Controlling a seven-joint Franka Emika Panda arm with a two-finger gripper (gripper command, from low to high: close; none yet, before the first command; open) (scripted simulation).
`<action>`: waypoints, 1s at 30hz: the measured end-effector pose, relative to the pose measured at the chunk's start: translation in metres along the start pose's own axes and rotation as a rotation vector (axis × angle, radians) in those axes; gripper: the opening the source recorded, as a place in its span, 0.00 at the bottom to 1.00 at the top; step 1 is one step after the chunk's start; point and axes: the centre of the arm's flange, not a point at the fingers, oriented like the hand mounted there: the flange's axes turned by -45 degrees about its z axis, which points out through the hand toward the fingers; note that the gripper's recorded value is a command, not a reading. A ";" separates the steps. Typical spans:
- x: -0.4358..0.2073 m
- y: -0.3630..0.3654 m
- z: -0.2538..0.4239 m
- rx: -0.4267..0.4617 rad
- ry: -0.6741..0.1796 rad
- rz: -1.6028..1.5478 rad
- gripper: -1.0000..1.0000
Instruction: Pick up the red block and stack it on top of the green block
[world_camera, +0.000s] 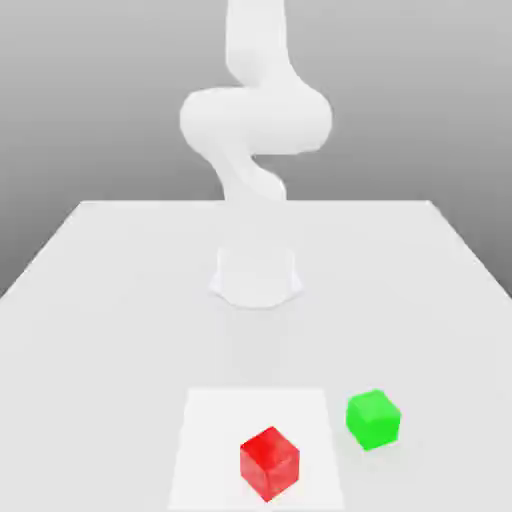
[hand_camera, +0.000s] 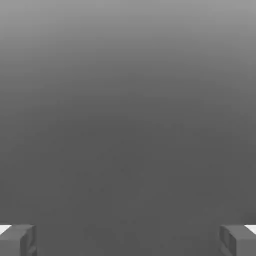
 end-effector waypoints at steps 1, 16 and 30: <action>-0.002 0.000 0.023 0.011 -0.032 -0.025 0.50; -0.125 -0.015 0.300 0.162 -0.466 -0.388 0.50; -0.285 -0.019 0.440 0.235 -0.696 -0.594 0.00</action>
